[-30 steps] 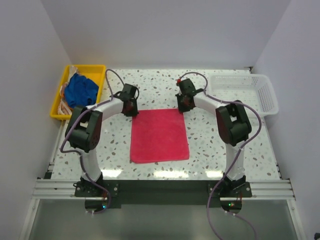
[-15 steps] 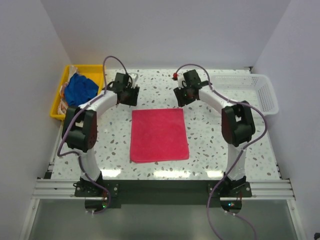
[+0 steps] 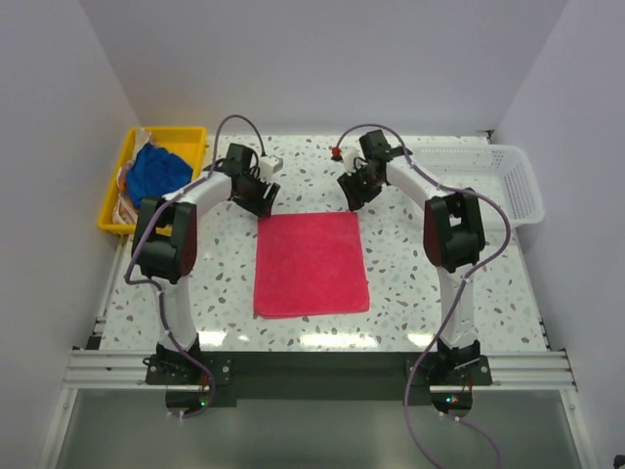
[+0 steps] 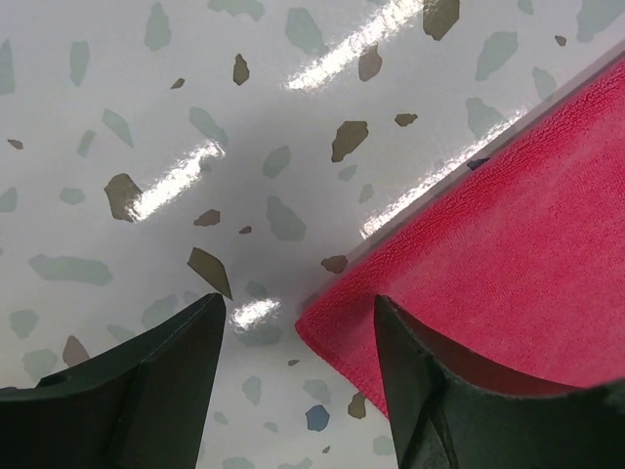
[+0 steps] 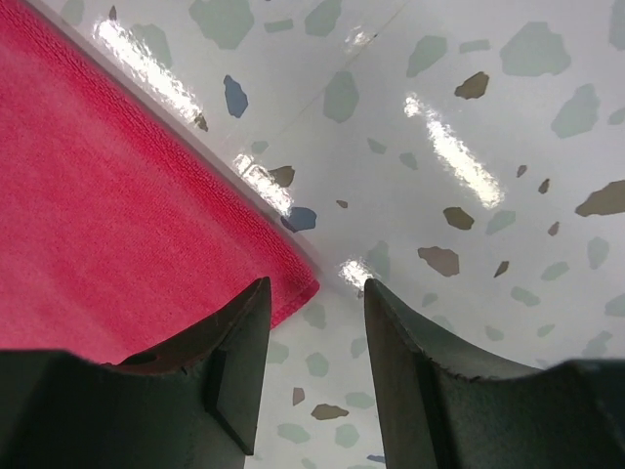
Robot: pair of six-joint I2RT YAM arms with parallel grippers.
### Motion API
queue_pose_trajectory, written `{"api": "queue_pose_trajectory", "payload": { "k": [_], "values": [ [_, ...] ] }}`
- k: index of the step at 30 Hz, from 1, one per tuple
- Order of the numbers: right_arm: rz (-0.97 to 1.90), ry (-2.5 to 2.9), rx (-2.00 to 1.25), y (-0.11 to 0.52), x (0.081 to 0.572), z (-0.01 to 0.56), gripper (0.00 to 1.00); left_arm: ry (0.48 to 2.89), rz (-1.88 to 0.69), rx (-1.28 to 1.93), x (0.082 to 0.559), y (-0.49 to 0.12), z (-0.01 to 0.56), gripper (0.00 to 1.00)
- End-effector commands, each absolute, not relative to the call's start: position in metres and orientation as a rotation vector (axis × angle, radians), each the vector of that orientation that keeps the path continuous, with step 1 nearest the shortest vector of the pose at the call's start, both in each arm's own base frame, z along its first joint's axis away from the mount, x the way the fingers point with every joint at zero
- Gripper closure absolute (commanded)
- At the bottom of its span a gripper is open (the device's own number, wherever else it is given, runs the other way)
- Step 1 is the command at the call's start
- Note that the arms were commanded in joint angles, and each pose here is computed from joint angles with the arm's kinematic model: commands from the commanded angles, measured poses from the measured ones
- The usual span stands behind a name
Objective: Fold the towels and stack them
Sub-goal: Fold the towel
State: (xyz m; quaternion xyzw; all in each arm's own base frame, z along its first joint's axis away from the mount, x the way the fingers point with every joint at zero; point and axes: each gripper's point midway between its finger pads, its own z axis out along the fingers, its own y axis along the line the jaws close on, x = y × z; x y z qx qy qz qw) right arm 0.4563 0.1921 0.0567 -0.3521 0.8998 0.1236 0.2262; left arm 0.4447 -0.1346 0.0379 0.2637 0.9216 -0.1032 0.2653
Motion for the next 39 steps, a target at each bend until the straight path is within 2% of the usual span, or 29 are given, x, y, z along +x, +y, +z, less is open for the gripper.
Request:
{"api": "queue_pose_trajectory", "payload": {
  "k": [1, 12, 15, 18, 20, 21, 22, 30, 39],
  "values": [
    [0.392, 2.474, -1.061, 0.198, 0.452, 0.057, 0.53, 2.432, -0.321, 0.803, 0.453, -0.142, 0.051, 0.33],
    [0.409, 2.573, -1.083, 0.195, 0.443, 0.018, 0.59, 2.475, -0.303, 0.835, 0.445, -0.137, 0.041, 0.33],
    [0.409, 2.594, -1.086, 0.193, 0.44, 0.007, 0.63, 2.485, -0.306, 0.839, 0.443, -0.136, 0.037, 0.34],
    [0.42, 2.603, -1.101, 0.195, 0.437, 0.001, 0.73, 2.487, -0.324, 0.863, 0.441, -0.138, 0.036, 0.34],
    [0.418, 2.606, -1.133, 0.195, 0.434, -0.003, 0.87, 2.485, -0.345, 0.892, 0.437, -0.14, 0.036, 0.34],
    [0.412, 2.607, -1.148, 0.195, 0.433, -0.004, 0.98, 2.483, -0.344, 0.897, 0.436, -0.139, 0.037, 0.33],
    [0.413, 2.607, -1.163, 0.195, 0.431, -0.005, 1.0, 2.473, -0.354, 0.901, 0.436, -0.141, 0.04, 0.33],
    [0.393, 2.585, -1.205, 0.201, 0.426, -0.004, 1.0, 2.464, -0.374, 0.926, 0.433, -0.143, 0.042, 0.33],
    [0.375, 2.589, -1.222, 0.203, 0.421, -0.003, 1.0, 2.499, -0.336, 0.891, 0.436, -0.138, 0.031, 0.4]
  ]
}}
